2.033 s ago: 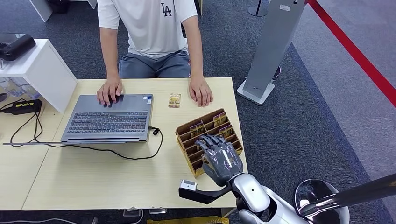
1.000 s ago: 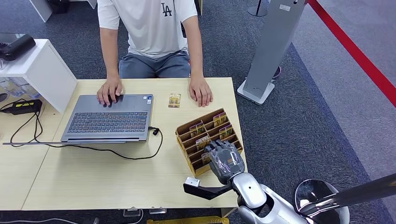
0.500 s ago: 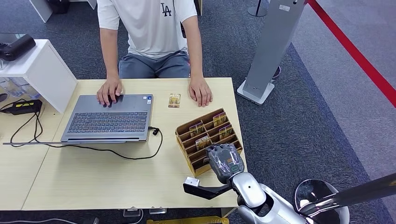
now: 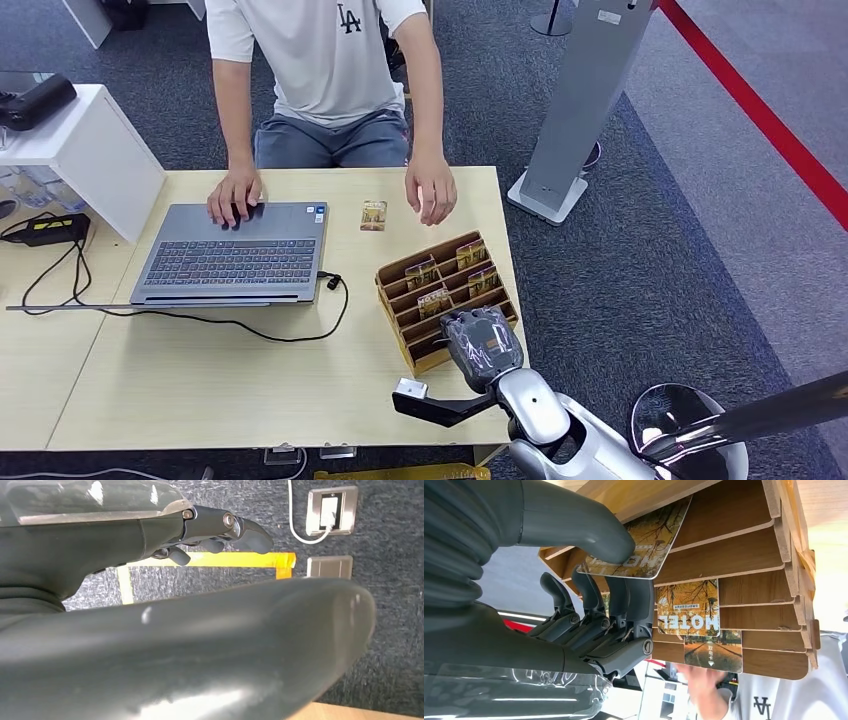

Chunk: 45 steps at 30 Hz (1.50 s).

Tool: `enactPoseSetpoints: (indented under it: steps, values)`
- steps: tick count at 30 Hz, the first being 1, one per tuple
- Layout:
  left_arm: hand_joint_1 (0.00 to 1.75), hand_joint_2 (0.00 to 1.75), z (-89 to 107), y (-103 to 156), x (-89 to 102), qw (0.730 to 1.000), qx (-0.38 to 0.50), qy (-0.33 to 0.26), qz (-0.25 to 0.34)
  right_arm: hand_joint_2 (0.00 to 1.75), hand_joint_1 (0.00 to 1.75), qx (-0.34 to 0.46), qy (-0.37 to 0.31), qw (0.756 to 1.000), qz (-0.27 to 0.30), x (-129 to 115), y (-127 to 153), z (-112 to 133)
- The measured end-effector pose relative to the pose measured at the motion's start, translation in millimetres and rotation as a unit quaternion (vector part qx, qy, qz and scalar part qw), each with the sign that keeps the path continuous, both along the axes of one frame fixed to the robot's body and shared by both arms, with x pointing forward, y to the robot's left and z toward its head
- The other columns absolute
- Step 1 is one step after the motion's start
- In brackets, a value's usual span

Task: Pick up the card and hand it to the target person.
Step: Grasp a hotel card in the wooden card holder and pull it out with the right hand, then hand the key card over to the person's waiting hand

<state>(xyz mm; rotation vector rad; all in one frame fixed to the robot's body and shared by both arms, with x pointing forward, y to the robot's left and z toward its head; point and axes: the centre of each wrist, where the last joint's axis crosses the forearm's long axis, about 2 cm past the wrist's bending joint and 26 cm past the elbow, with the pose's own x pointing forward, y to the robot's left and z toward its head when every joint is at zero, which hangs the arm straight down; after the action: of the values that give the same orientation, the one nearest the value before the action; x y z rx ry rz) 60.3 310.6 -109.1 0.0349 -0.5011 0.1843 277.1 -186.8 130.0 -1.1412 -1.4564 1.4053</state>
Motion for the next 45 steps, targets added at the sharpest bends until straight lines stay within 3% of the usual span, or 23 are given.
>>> enactPoseSetpoints:
  steps: [11,24,28,35,39,45]
  values:
    - [0.0,0.0,0.0,3,-0.3,1.0,0.003,-0.005,0.005,1.75,1.45,0.03,-0.032,0.999,0.001,1,0,13]
    - [0.0,0.0,0.0,2,-0.2,1.0,0.001,-0.006,0.005,1.75,1.45,0.15,-0.257,0.954,0.044,18,-4,122]
    - [0.0,0.0,0.1,2,0.6,1.0,0.0,-0.006,0.003,1.75,1.45,0.179,-0.283,0.94,0.064,23,-4,135]
    - [0.0,0.0,0.2,1,1.3,1.0,0.0,-0.007,-0.002,1.75,1.45,0.207,-0.304,0.927,0.079,28,-3,138]
    - [0.0,0.0,0.4,1,2.4,1.0,-0.002,-0.006,-0.006,1.75,0.0,0.219,-0.304,0.923,0.082,34,0,127]
    - [0.0,0.0,0.3,0,2.2,1.0,-0.002,-0.01,-0.008,1.75,0.0,0.226,-0.269,0.934,0.07,43,3,105]
